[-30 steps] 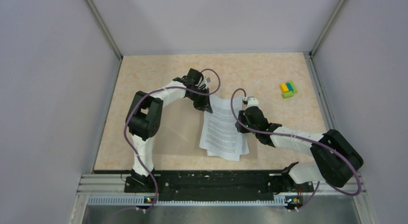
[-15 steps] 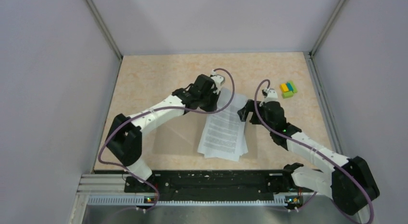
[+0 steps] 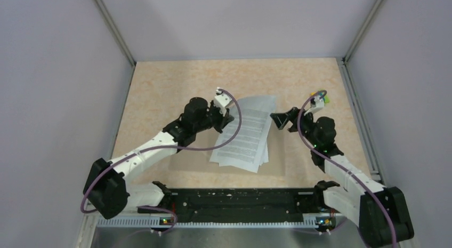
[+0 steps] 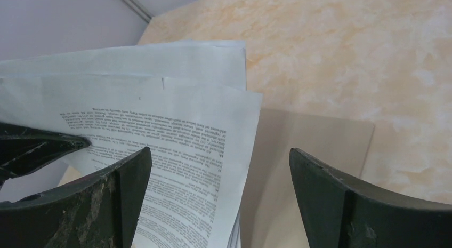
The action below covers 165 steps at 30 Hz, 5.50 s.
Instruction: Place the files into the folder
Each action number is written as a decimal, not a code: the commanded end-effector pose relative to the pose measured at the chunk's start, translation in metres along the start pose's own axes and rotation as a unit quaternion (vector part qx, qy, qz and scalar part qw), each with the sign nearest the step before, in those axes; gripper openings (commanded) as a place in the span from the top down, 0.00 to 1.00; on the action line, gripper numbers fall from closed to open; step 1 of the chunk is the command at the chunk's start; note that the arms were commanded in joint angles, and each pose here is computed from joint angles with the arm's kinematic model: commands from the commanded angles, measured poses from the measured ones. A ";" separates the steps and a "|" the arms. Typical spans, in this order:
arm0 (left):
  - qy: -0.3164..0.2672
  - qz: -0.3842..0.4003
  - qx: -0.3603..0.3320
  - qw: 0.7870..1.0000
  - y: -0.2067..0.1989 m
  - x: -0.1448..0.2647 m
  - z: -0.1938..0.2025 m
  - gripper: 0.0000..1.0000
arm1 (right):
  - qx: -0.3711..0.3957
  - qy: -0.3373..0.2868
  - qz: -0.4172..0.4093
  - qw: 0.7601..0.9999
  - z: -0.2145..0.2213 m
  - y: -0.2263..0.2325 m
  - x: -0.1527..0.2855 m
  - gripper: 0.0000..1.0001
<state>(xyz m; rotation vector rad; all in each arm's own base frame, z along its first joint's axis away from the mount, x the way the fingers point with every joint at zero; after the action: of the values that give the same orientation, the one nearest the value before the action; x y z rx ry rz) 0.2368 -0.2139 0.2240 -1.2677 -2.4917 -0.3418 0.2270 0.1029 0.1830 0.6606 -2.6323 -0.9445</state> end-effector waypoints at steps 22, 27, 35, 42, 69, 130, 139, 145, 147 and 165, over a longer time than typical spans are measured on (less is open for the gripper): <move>-0.213 0.057 -0.059 0.974 0.003 0.035 -0.049 1.00 | 0.060 -0.019 -0.204 0.977 -0.022 0.009 -0.044 0.02; -0.216 0.065 -0.065 0.972 0.002 0.034 -0.050 1.00 | 0.060 -0.009 -0.266 0.962 -0.014 0.017 -0.049 0.04; -0.243 0.065 -0.111 0.962 0.002 0.041 -0.062 1.00 | 0.055 -0.026 -0.323 0.944 -0.021 0.029 -0.052 0.04; -0.272 0.082 -0.181 0.941 -0.001 0.064 -0.095 1.00 | 0.092 -0.045 -0.330 0.939 -0.046 0.055 -0.038 0.04; -0.360 0.034 -0.114 0.925 0.012 0.043 -0.120 1.00 | 0.137 -0.055 -0.246 0.958 -0.063 0.083 -0.013 0.47; -0.314 0.057 -0.049 0.947 -0.019 -0.073 -0.020 0.46 | 0.071 -0.104 -0.027 0.992 0.007 -0.008 0.025 0.47; -0.306 0.071 -0.039 0.948 -0.020 -0.082 -0.026 0.84 | 0.070 -0.099 -0.037 0.992 0.006 -0.005 0.022 0.46; -0.324 0.079 -0.036 0.942 -0.021 -0.071 -0.050 1.00 | 0.090 -0.072 -0.067 0.991 -0.008 0.011 0.017 0.44; -0.329 0.085 -0.044 0.940 -0.021 -0.060 -0.063 1.00 | 0.099 -0.062 -0.081 0.990 -0.017 0.021 0.015 0.41; -0.308 0.113 -0.064 0.942 -0.031 0.069 -0.161 1.00 | 0.154 -0.060 -0.275 0.947 -0.099 0.126 0.033 0.39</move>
<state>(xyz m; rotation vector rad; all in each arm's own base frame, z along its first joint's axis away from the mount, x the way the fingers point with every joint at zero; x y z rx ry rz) 0.2129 -0.2471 0.3825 -1.9352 -2.8515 -0.0197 0.2095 0.1175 0.3070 1.3168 -2.7899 -0.7260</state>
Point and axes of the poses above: each gripper's point midway between its finger pads, its own x axis back along the fingers, its own y axis along the line the jaws close on, z = x × y, the point moved 9 cm from there along x, back along the fingers, and after that the axes turned 7 degrees about -x, right-handed, at the moved point
